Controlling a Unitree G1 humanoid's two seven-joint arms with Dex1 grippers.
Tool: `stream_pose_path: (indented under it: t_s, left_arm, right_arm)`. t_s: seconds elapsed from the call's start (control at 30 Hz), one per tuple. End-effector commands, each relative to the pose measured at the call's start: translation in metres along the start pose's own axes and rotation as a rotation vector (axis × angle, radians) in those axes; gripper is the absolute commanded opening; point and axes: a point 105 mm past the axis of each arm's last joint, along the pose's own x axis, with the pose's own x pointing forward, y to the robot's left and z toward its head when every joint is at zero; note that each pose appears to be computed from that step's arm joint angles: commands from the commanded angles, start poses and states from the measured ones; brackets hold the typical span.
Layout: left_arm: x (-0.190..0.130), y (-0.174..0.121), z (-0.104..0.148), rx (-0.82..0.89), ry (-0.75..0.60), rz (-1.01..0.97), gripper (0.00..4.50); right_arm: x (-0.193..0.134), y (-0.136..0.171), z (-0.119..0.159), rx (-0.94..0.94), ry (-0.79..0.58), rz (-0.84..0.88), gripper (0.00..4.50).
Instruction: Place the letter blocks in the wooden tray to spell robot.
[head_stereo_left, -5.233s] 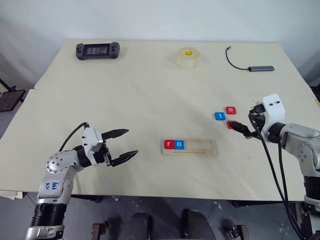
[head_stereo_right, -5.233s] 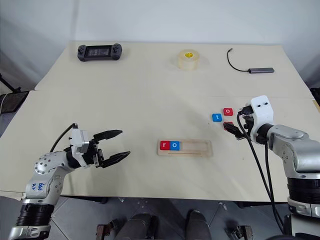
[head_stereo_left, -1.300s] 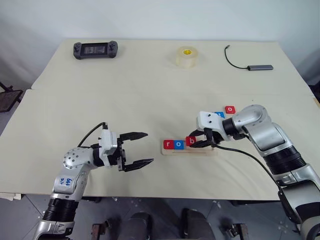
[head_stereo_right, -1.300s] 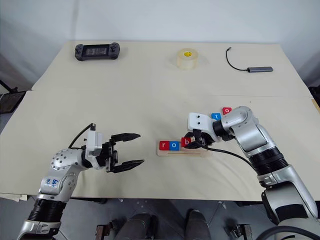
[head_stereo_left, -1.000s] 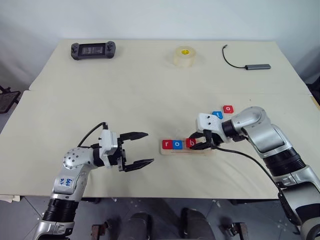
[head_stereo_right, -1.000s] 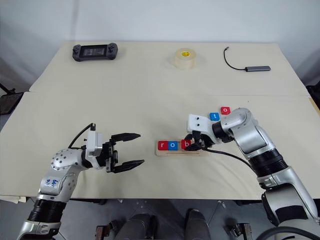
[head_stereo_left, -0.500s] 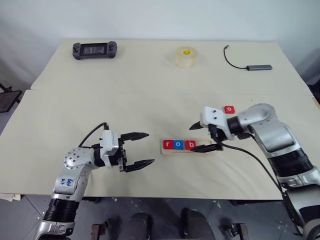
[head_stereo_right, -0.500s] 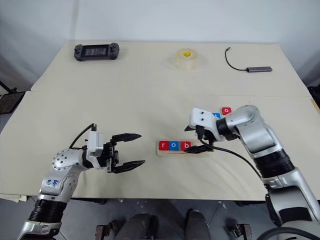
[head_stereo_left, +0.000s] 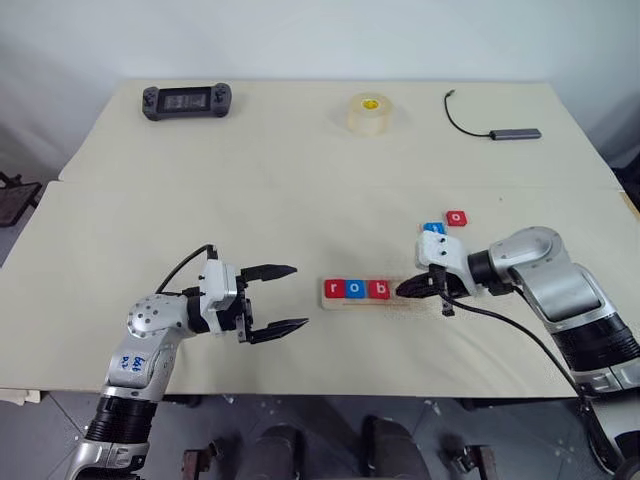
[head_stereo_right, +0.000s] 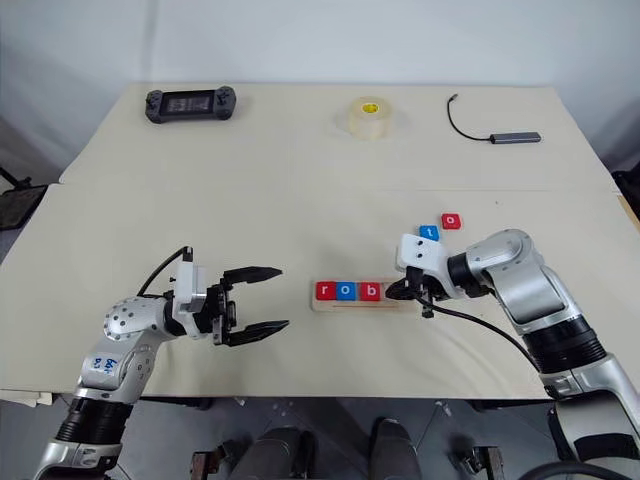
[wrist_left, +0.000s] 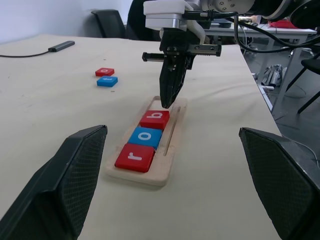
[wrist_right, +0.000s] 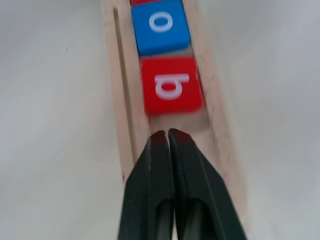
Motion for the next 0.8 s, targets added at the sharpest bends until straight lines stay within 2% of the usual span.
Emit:
stream_pose_path:
  t_s: [0.03, 0.27, 0.4, 0.53, 0.57, 0.67, 0.8]
  left_arm:
    - [-0.001, 0.000, 0.005, 0.027, 0.005, -0.004, 4.50]
    - [0.000, 0.001, 0.004, 0.030, 0.005, 0.003, 4.50]
    - [0.002, -0.001, 0.003, 0.025, 0.001, -0.002, 4.50]
    - [0.002, -0.002, 0.002, 0.022, 0.003, -0.007, 4.50]
    - [0.002, -0.001, 0.001, 0.022, 0.004, -0.003, 4.50]
    - [0.000, 0.003, -0.001, 0.018, 0.010, 0.011, 4.50]
    - [-0.003, 0.006, -0.004, 0.009, 0.021, 0.017, 4.50]
  right_arm:
    - [0.001, -0.002, 0.009, -0.024, -0.006, -0.008, 0.03]
    - [0.005, -0.005, 0.013, -0.027, -0.014, -0.021, 0.03]
    - [-0.006, -0.003, 0.008, -0.035, 0.013, -0.034, 0.03]
    - [-0.028, 0.002, 0.016, -0.037, -0.076, -0.086, 0.03]
    - [-0.039, 0.000, 0.013, 0.001, -0.125, -0.153, 0.03]
    - [-0.068, 0.000, 0.000, 0.074, -0.256, -0.341, 0.89]
    - [-0.102, 0.006, -0.011, 0.035, -0.389, -0.612, 2.31]
